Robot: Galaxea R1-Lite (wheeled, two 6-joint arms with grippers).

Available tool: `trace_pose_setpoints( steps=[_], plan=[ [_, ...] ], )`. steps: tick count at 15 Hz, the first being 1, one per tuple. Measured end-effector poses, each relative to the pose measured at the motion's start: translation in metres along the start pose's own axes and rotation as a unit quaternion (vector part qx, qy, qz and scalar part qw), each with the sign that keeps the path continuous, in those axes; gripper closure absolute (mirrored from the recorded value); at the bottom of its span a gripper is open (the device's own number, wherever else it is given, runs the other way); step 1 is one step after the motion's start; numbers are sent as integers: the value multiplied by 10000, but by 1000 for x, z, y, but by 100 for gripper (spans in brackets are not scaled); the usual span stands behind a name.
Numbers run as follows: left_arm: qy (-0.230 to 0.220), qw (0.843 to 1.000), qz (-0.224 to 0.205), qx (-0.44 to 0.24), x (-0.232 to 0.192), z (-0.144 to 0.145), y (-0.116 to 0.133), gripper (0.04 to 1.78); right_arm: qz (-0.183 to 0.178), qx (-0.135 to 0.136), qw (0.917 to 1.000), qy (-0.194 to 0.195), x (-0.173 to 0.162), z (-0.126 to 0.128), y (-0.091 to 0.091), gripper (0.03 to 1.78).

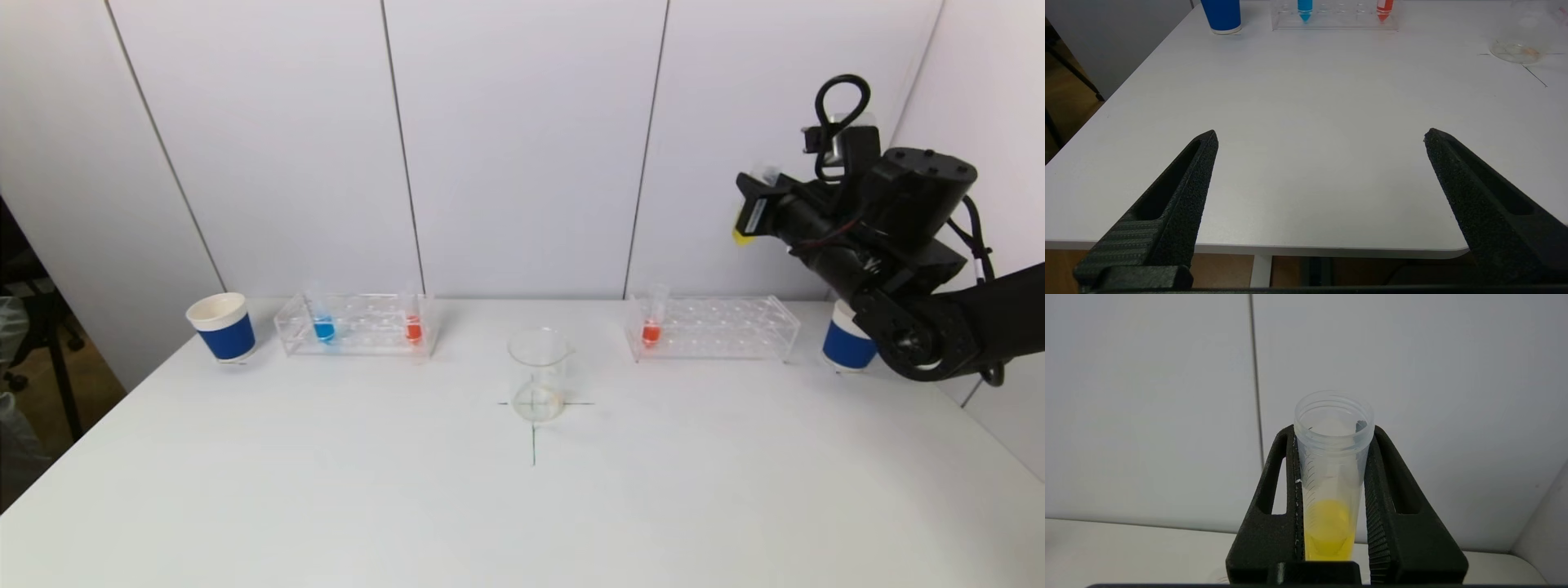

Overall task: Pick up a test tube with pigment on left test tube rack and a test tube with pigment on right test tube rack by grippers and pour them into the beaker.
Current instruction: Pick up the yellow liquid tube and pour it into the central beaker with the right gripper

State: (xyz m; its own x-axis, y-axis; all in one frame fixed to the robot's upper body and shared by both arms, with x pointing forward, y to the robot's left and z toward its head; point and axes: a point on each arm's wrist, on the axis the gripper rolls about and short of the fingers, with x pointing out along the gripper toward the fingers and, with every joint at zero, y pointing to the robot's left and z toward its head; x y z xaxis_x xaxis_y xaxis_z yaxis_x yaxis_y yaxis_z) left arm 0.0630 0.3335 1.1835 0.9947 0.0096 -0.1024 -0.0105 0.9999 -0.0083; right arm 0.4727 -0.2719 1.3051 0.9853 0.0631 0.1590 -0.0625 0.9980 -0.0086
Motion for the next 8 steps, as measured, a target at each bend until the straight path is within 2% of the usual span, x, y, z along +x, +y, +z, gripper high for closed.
trace_pose_setpoints(
  steps=[4, 8],
  plan=[
    [-2, 10000, 4, -1, 0, 0, 0, 6, 607, -8, 9981, -73, -1, 33, 37, 133],
    [0, 10000, 0, 0, 0, 0, 0, 6, 1270, -199, 9917, -100, -5, 49, 75, 133]
  ],
)
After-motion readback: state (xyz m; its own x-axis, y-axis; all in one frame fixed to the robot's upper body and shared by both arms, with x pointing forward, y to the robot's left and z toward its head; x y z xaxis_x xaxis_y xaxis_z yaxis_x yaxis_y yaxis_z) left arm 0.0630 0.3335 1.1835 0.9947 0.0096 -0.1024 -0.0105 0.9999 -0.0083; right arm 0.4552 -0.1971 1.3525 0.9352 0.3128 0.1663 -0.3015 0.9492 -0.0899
